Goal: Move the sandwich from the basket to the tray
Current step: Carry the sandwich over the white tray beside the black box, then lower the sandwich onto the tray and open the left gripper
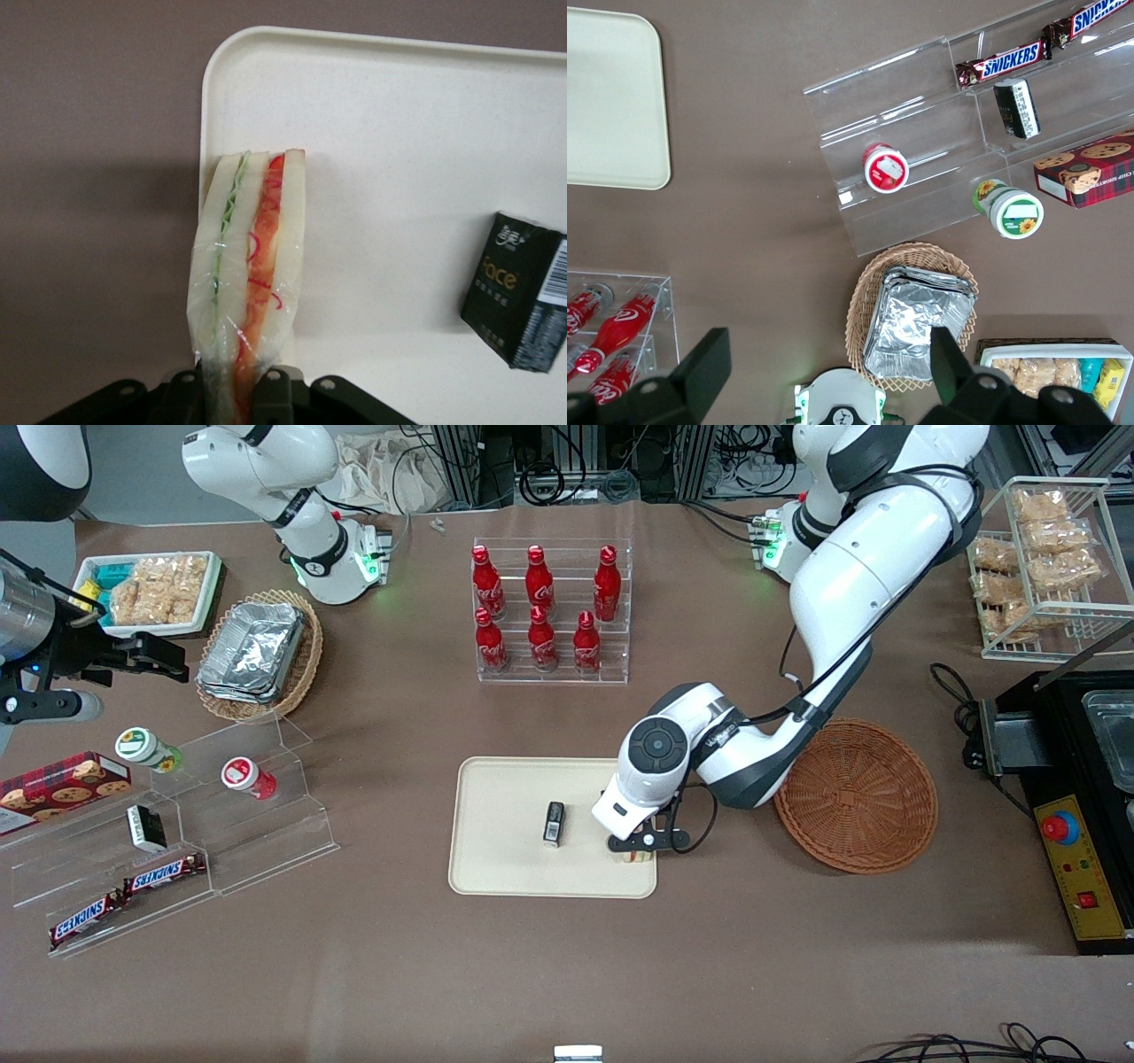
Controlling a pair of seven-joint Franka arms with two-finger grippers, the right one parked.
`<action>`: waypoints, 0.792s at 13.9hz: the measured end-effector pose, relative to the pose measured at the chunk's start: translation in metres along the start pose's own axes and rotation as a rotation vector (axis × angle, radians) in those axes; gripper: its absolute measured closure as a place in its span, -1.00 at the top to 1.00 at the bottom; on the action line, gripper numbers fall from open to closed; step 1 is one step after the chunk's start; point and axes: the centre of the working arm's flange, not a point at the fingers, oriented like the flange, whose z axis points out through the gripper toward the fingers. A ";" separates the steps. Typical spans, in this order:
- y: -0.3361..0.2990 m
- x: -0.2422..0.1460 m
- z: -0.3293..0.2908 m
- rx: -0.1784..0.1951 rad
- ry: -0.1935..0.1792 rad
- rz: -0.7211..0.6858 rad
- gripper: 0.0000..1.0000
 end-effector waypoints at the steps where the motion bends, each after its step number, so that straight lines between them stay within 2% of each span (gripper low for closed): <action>1: 0.000 0.001 0.003 0.004 0.012 0.007 -0.63; 4: 0.003 0.002 0.004 -0.008 0.032 0.016 -0.68; 6: 0.004 0.003 0.004 -0.017 0.038 0.016 -0.37; 11: 0.003 0.008 0.001 -0.028 0.045 0.002 0.62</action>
